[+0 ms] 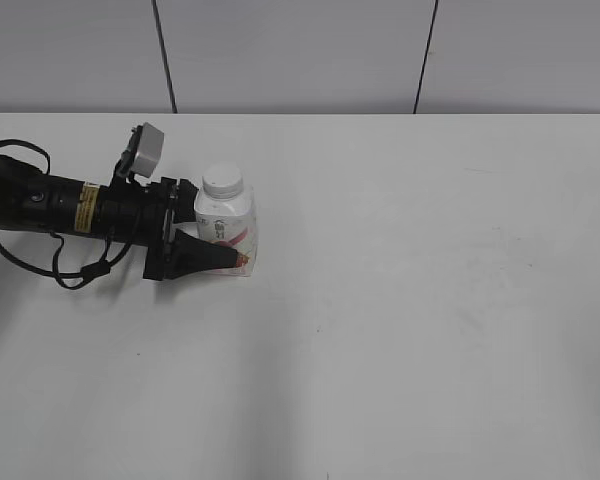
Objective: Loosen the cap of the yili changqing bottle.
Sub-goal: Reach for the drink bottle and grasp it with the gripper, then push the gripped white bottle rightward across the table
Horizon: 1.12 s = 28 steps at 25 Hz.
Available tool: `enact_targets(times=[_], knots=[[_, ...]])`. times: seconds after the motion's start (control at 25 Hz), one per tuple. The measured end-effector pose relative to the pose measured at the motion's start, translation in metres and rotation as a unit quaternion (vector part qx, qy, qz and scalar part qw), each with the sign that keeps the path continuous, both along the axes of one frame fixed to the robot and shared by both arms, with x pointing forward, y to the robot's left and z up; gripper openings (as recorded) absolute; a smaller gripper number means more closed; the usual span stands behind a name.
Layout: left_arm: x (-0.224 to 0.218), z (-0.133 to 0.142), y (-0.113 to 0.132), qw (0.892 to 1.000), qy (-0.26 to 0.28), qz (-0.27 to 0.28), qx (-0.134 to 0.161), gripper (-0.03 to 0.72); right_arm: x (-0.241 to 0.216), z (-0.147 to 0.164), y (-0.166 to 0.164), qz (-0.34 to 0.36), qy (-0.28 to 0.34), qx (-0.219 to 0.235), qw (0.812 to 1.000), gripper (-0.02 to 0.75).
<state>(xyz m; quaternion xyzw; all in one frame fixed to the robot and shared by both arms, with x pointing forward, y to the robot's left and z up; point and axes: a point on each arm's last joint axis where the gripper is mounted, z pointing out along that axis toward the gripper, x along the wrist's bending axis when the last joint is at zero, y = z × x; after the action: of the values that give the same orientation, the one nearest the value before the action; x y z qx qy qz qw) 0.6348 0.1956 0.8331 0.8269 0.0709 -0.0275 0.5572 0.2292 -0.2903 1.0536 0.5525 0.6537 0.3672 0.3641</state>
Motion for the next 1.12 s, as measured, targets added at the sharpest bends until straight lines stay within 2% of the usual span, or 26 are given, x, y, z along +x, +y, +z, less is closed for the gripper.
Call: enact_targets(times=[0.4, 0.72, 0.96, 1.12], knots=[[0.000, 0.000, -0.001, 1.000, 0.003, -0.001, -0.005, 0.429, 0.000, 0.000, 0.000, 0.000, 0.000, 0.000, 1.000, 0.545], [-0.001, -0.001, -0.004, 1.000, 0.002, -0.003, -0.005, 0.419, 0.000, 0.000, 0.000, 0.000, 0.000, 0.000, 1.000, 0.545], [-0.007, 0.007, -0.034, 0.999, -0.012, -0.030, 0.004, 0.419, 0.000, 0.000, 0.000, 0.000, 0.000, 0.000, 1.000, 0.545], [-0.012, 0.017, -0.057, 0.999, -0.020, -0.041, -0.011, 0.418, 0.000, 0.000, 0.000, 0.000, 0.000, 0.000, 1.000, 0.545]])
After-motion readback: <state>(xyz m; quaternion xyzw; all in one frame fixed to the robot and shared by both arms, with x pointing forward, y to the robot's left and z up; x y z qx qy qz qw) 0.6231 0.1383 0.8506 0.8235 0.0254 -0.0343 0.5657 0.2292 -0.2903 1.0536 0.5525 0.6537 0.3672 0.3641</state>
